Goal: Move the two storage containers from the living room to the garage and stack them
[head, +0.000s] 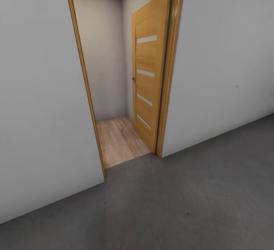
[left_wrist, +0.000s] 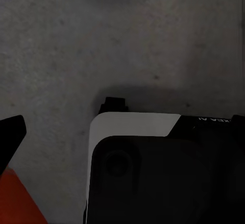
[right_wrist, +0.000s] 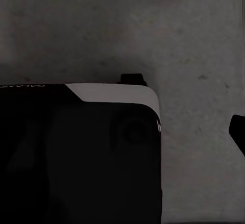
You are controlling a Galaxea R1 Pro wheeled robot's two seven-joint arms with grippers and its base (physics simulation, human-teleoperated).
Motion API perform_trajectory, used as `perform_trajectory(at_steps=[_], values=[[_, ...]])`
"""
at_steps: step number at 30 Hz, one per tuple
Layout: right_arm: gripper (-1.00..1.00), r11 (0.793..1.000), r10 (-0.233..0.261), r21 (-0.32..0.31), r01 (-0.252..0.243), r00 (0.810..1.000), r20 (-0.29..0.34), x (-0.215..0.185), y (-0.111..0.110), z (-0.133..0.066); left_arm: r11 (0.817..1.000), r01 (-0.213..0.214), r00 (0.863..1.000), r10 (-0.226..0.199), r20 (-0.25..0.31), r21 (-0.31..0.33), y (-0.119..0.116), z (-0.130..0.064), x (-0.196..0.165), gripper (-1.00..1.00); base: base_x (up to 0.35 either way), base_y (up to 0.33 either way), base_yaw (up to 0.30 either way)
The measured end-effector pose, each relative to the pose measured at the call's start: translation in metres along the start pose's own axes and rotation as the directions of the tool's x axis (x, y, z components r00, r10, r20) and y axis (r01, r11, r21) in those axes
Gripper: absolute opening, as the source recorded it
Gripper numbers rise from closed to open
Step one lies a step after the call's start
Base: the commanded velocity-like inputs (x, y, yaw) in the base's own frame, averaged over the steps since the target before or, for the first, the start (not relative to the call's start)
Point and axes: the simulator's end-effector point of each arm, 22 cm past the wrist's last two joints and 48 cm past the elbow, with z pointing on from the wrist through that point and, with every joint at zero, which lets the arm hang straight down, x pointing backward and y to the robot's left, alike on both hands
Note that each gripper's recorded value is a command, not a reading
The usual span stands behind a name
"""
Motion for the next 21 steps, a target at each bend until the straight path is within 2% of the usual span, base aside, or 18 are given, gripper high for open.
perform_trajectory(at_steps=[21], values=[[1.00, 1.000, 0.000, 0.001, 0.000, 1.000, 0.000, 0.0002, -0.0005, 0.0000, 1.000, 0.000, 1.000, 0.000, 0.000, 0.000, 0.0000, 0.0000, -0.0002, 1.00, 0.000, 0.000, -0.243]])
